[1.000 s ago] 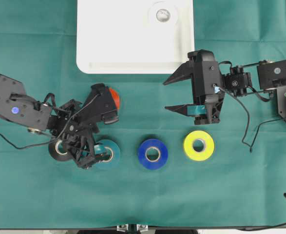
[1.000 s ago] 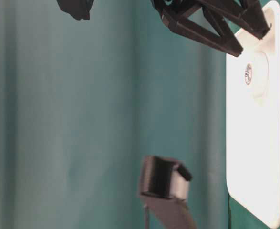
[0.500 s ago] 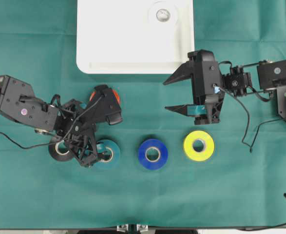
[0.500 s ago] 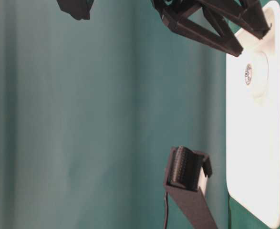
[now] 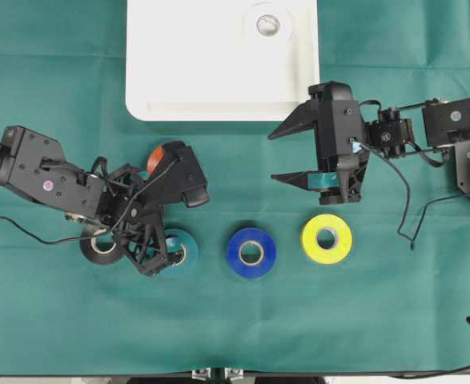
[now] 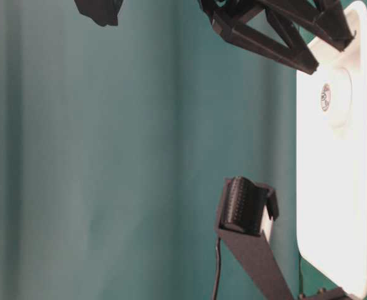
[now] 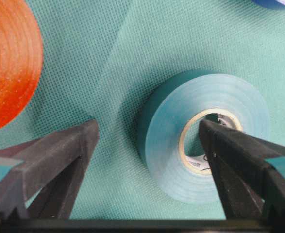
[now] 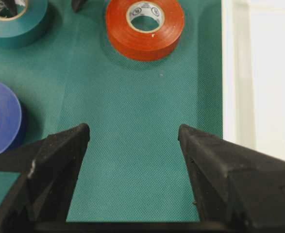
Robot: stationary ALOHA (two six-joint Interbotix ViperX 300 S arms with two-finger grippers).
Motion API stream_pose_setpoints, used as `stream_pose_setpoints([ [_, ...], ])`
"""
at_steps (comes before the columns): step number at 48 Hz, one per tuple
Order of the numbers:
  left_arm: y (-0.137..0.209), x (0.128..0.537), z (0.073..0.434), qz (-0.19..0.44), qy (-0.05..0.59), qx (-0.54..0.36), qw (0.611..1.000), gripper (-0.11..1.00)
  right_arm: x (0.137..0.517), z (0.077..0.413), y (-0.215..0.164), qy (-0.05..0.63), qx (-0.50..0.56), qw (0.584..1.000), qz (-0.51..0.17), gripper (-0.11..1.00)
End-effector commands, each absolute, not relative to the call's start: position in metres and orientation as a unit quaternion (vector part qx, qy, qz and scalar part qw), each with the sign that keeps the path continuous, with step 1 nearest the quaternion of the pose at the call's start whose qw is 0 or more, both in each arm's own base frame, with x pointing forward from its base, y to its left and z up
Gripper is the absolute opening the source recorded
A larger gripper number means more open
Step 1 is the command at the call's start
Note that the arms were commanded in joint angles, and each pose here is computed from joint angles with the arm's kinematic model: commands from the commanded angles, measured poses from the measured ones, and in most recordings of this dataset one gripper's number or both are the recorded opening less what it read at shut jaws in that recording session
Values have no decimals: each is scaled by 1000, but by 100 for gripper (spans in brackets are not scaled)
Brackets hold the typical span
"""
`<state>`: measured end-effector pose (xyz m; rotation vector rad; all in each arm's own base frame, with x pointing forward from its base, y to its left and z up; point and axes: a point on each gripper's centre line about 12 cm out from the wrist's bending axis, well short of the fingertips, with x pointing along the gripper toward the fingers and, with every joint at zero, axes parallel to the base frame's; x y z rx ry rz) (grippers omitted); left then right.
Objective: Put the tape alternately from left to right into the white case.
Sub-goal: 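Lower the left gripper onto the teal tape roll and grasp it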
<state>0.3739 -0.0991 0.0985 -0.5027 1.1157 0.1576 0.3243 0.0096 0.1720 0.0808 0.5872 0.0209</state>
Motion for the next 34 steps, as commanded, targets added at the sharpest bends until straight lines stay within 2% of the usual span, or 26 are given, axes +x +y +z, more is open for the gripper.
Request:
stream_pose_setpoints([
  [1,-100,378,101,70,517,-236,820,49,327,178,10,279,40,959,11,79],
  [7,-100,376,99,73,526,-231,815,18,328,179,10,278,41,960,12,79],
  [11,-99,373,98,77,537,-226,809,4,328,179,10,278,41,960,11,79],
  [14,-98,371,97,80,544,-224,805,-3,328,179,10,278,41,960,11,79],
  [34,-103,380,123,66,522,-229,819,-4,329,180,10,276,42,960,11,79],
])
